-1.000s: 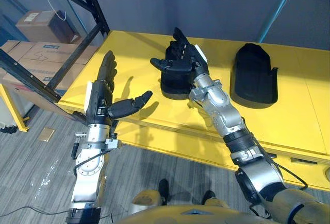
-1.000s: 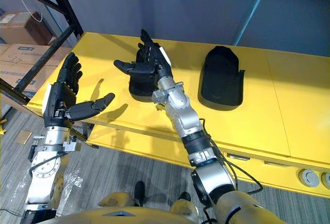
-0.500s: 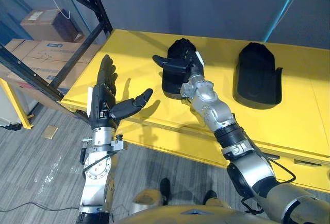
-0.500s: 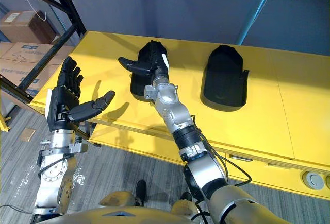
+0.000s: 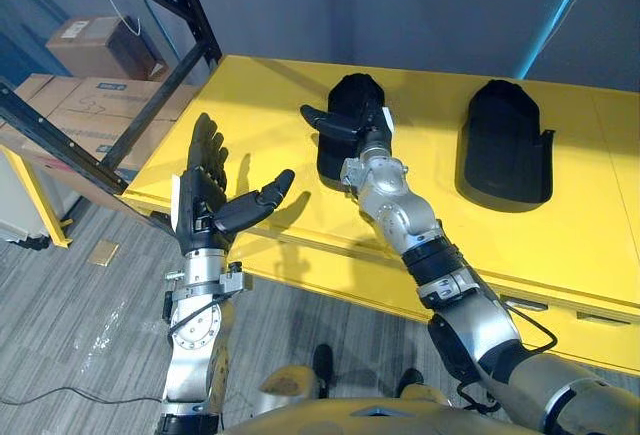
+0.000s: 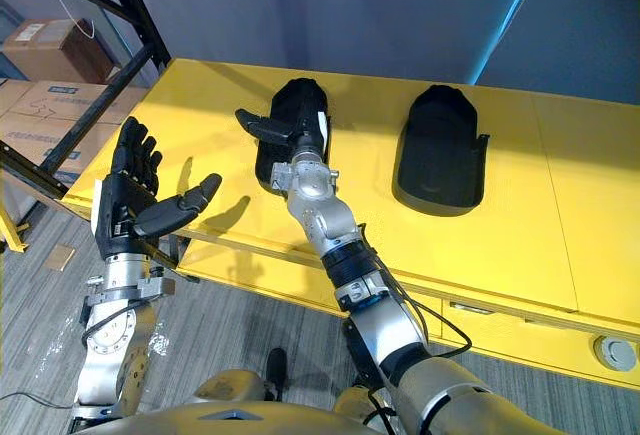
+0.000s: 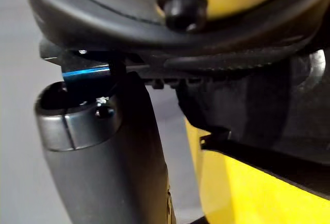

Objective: Walk over and take three plastic housings, then place them on the shelf

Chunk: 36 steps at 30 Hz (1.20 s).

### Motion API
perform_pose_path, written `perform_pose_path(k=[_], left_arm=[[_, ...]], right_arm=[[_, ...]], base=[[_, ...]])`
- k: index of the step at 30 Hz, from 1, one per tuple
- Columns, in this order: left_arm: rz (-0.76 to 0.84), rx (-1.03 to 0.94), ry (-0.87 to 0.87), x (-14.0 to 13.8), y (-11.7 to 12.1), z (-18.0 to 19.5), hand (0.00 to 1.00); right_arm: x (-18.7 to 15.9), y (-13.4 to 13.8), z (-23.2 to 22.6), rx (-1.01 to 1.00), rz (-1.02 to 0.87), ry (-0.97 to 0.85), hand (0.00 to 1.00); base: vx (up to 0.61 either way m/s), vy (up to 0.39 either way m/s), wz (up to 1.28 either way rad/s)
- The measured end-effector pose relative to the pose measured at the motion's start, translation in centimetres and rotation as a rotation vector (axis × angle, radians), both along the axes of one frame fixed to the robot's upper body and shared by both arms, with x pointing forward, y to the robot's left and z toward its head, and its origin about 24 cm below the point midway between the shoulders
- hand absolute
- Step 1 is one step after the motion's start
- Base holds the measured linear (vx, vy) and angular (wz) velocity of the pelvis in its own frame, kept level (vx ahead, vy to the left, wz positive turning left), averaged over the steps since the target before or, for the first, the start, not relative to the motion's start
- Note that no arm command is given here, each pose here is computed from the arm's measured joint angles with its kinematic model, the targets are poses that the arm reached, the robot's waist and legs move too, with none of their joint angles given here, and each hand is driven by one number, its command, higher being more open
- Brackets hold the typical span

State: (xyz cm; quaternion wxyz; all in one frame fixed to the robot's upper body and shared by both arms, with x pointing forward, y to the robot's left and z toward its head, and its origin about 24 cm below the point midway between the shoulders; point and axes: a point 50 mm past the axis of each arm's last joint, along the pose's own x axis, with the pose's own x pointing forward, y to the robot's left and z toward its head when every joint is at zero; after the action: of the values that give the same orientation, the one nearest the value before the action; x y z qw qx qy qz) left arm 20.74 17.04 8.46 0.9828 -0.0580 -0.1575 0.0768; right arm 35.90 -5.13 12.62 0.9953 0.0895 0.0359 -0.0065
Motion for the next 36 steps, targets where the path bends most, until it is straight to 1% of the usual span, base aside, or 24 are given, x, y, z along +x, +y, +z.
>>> perform_pose_path(k=[4, 9, 11, 16, 21, 25, 28, 31, 34, 36], left_arm=[[0.002, -0.020, 0.021, -0.3, -0.1, -0.4, 1.00], [0.022, -0.057, 0.031, -0.4, 0.1, -0.6, 1.00], [0.027, -0.062, 0.035, -0.5, 0.1, -0.7, 1.00], [-0.015, -0.098, 0.043, -0.5, -0.8, -0.9, 1.00], [-0.026, -0.108, 0.050, -0.6, -1.0, -1.0, 1.00], [-0.043, -0.119, 0.078, -0.7, -1.5, -1.6, 1.00], [-0.047, -0.127, 0.098, -1.1, -1.6, -2.0, 1.00], [-0.051, -0.144, 0.100, -1.1, -1.6, -2.1, 1.00], [-0.058, -0.143, 0.100, -1.1, -1.6, -2.1, 1.00], [-0.075, -0.142, 0.097, -1.1, -1.8, -2.0, 1.00]], right_arm=[[0.0, 0.0, 0.1, 0.002, -0.021, -0.002, 1.00], [0.2, -0.9, 0.1, 0.013, -0.119, -0.015, 1.00], [0.1, -0.8, 0.2, 0.015, -0.145, -0.020, 1.00], [0.1, -1.2, 0.3, 0.030, -0.218, -0.029, 1.00], [0.1, -1.7, 0.7, 0.036, -0.299, -0.067, 1.00], [0.0, -1.8, 0.8, 0.015, -0.324, -0.083, 1.00], [0.0, -1.7, 0.8, 0.021, -0.304, -0.097, 1.00], [0.0, -1.2, 1.0, 0.032, -0.223, -0.132, 1.00], [-0.3, 0.5, 1.0, 0.010, -0.071, -0.159, 1.00], [-0.8, 2.1, 1.2, -0.020, 0.052, -0.192, 1.00]], base=[[0.00, -0.005, -0.02], [0.00, 0.000, 0.00], [0.00, 0.000, 0.00], [0.00, 0.000, 0.00], [0.00, 0.000, 0.00], [0.00, 0.000, 0.00], [0.00, 0.000, 0.00], [0.00, 0.000, 0.00], [0.00, 0.000, 0.00], [0.00, 0.000, 0.00]])
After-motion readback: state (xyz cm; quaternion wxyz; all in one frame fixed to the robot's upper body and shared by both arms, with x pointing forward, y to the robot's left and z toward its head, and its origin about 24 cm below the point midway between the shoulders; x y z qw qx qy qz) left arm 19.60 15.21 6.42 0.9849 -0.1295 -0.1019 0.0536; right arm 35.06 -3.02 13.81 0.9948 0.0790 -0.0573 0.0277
